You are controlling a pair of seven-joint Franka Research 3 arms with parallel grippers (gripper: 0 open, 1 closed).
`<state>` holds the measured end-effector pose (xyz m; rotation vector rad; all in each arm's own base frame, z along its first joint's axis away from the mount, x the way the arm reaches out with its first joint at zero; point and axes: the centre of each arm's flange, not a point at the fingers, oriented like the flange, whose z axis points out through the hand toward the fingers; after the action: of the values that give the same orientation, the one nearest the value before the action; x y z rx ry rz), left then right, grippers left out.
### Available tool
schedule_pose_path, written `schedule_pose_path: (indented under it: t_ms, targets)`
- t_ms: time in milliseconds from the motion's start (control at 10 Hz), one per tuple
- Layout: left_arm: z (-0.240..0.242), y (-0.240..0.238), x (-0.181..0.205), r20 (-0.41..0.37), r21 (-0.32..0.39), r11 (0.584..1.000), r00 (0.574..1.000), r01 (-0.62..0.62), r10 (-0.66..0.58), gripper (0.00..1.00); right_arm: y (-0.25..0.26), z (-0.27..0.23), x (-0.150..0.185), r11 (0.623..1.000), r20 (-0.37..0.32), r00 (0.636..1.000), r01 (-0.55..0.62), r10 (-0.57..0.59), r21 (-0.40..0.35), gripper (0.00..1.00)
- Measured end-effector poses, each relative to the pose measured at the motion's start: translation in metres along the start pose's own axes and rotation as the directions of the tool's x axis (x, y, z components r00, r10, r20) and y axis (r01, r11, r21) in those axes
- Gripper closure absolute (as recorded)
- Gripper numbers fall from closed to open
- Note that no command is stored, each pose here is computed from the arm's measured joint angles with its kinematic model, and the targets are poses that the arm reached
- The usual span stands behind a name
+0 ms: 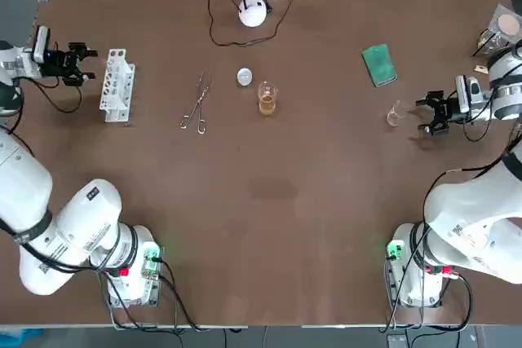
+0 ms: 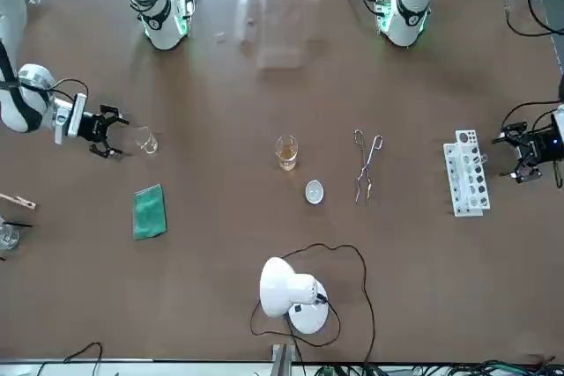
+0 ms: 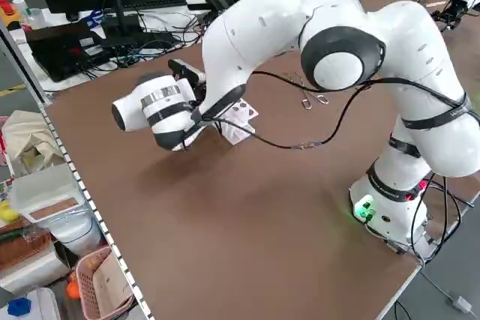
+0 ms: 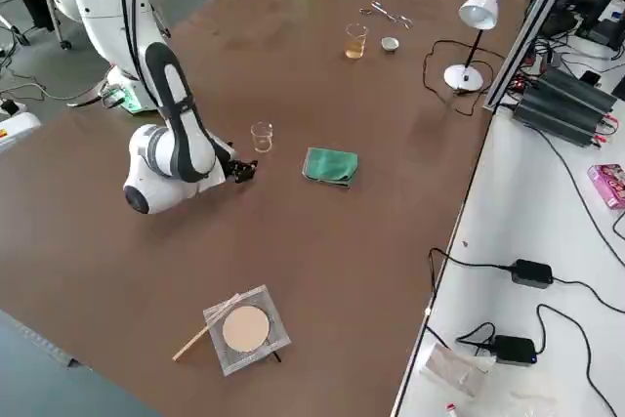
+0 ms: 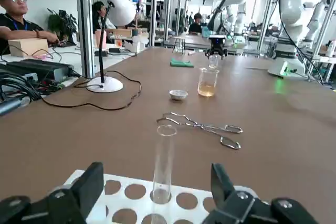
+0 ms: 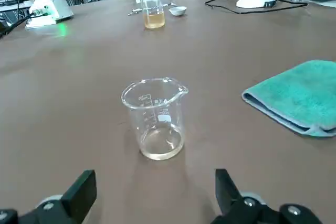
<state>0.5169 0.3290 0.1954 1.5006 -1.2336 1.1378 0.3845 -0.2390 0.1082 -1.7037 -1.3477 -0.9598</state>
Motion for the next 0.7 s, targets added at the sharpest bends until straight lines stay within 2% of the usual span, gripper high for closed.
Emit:
schedule_pose_path:
  t_ms: [400,700]
  targets:
    - [0.019,0.002,-0.023,-0.046,-0.010,1.000,0.999,-0.006,0.006,0.19,0.004,0.015,0.005,0.998,-0.064,0.997,0.049,-0.047,0.029,0.00]
    - [0.029,0.003,-0.030,-0.064,-0.018,1.000,0.998,-0.009,0.008,0.31,0.008,0.024,0.010,0.995,-0.085,0.993,0.088,-0.084,0.041,0.00]
